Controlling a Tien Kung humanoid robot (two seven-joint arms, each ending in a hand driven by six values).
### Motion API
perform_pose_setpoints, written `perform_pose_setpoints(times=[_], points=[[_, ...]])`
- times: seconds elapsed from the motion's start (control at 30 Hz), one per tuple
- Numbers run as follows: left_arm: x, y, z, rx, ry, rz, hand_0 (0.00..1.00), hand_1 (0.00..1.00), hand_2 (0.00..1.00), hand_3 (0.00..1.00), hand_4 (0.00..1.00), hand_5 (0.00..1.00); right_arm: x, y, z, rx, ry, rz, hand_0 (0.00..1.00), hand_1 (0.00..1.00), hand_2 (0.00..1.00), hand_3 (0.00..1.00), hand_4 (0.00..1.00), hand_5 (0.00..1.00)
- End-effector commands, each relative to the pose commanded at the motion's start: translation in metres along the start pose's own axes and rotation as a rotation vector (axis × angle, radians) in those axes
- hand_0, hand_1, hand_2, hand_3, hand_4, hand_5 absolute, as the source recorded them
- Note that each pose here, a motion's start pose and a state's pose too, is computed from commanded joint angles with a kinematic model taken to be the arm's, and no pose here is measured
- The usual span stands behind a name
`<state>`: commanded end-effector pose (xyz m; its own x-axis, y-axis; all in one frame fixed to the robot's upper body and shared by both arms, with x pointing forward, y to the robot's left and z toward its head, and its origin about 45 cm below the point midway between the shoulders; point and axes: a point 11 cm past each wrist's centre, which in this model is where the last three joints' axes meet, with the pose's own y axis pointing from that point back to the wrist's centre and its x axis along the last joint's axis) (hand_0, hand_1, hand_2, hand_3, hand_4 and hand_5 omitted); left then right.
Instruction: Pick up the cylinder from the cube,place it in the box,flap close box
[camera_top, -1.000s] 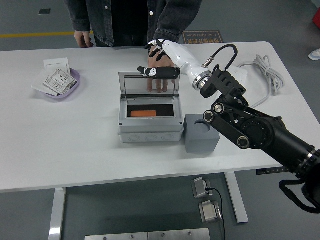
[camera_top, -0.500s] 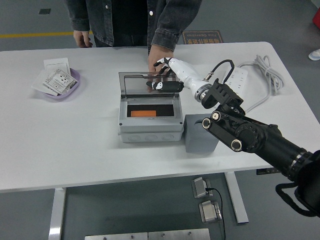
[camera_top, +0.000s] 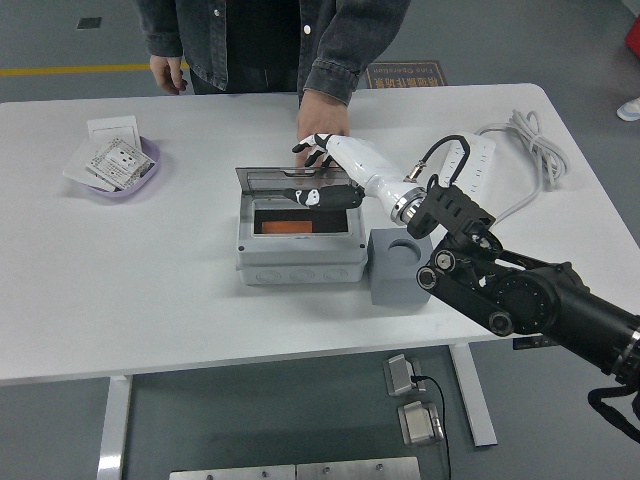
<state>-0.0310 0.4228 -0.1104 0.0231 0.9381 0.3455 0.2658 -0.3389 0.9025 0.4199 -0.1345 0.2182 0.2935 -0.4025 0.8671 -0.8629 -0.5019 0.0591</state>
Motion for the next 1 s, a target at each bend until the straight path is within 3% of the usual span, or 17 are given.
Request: perform_pose_setpoints(times=[0.53, 0.77, 1.0], points=[[-0.002, 0.000, -0.001, 0.000, -0.001, -0.003, 0.636, 0.679, 0.649, 0.636, 0.729, 0.484, -0.021, 0.024, 0.001, 0.011, -0.006, -0.060, 0.646, 0.522, 0.633, 0.755, 0.845, 0.556], [-0.003, 0.000, -0.002, 0.004, -0.001, -0.004, 0.636, 0.679, 0.648, 0.636, 0.729, 0.483, -0.005, 0.032, 0.011, -0.021, -0.021, -0.012, 0.641, 0.523, 0.634, 0.756, 0.842, 0.554], [0.000, -0.002, -0.009, 0.019, 0.004, 0.001, 0.636, 0.679, 0.647, 0.635, 0.727, 0.480, 0.020, 0.060, 0.023, -0.056, -0.061, 0.085, 0.622, 0.502, 0.631, 0.753, 0.842, 0.548]])
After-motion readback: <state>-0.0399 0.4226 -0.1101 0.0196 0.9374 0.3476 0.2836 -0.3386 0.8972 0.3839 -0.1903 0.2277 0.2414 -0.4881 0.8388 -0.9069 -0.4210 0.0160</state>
